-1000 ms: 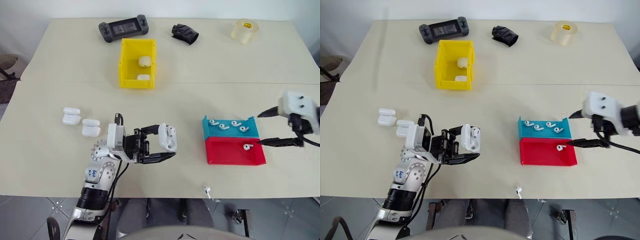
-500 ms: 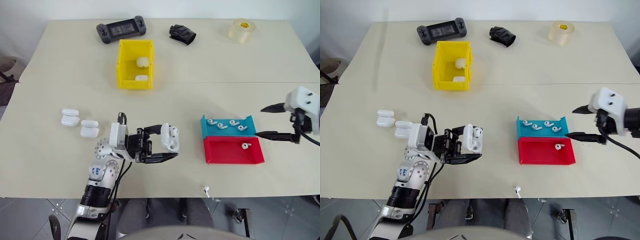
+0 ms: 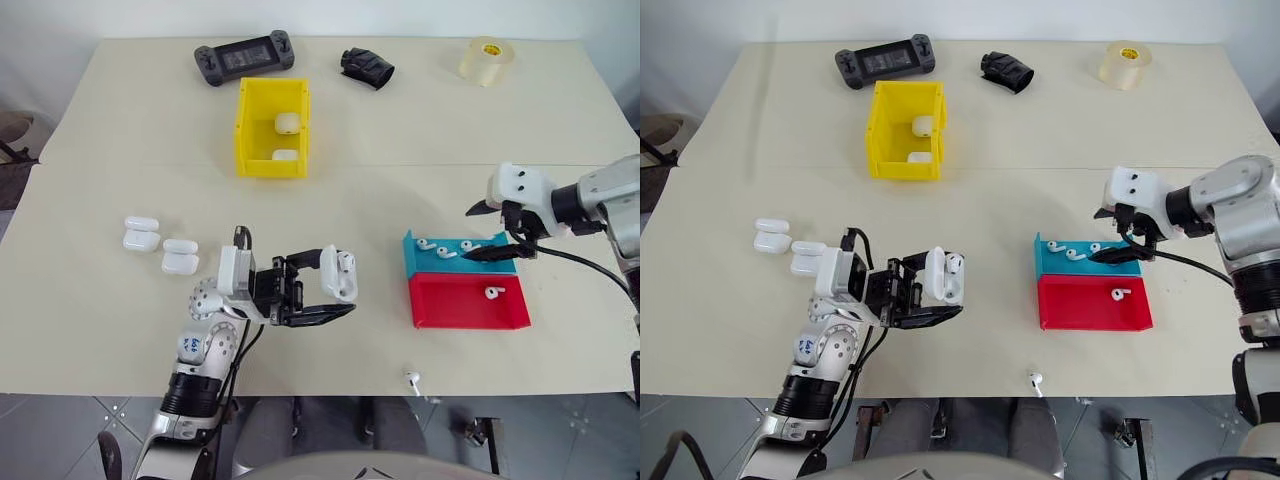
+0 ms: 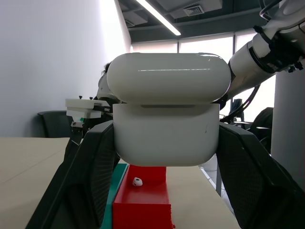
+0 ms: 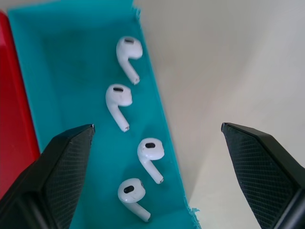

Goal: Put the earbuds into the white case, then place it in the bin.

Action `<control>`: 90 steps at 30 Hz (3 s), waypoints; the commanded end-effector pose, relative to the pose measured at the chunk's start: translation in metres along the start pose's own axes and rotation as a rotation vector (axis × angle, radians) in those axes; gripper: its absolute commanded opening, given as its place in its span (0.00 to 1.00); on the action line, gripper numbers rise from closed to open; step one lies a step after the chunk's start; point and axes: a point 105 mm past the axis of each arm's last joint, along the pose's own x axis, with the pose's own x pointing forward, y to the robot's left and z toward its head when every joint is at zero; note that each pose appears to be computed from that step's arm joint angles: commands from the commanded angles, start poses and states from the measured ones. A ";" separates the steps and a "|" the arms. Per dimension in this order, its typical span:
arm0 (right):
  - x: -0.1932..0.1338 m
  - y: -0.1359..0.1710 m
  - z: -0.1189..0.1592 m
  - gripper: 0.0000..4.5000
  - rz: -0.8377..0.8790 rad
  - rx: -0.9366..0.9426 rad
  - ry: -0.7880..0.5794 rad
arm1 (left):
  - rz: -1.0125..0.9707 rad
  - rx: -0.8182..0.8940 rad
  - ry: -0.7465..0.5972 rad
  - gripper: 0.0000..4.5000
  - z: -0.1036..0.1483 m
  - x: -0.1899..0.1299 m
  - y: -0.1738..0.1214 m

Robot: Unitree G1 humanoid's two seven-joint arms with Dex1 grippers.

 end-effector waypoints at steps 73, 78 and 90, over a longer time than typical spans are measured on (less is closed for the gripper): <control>-0.027 0.118 0.151 0.12 0.155 0.466 -1.213 | 0.004 0.079 0.006 0.65 0.012 0.010 0.033; -0.029 0.119 0.159 0.12 0.118 0.511 -1.286 | -0.001 0.079 0.014 0.65 0.011 0.011 0.036; -0.016 0.140 0.173 0.12 0.253 0.549 -1.282 | 0.003 0.075 0.013 0.65 0.011 0.020 0.038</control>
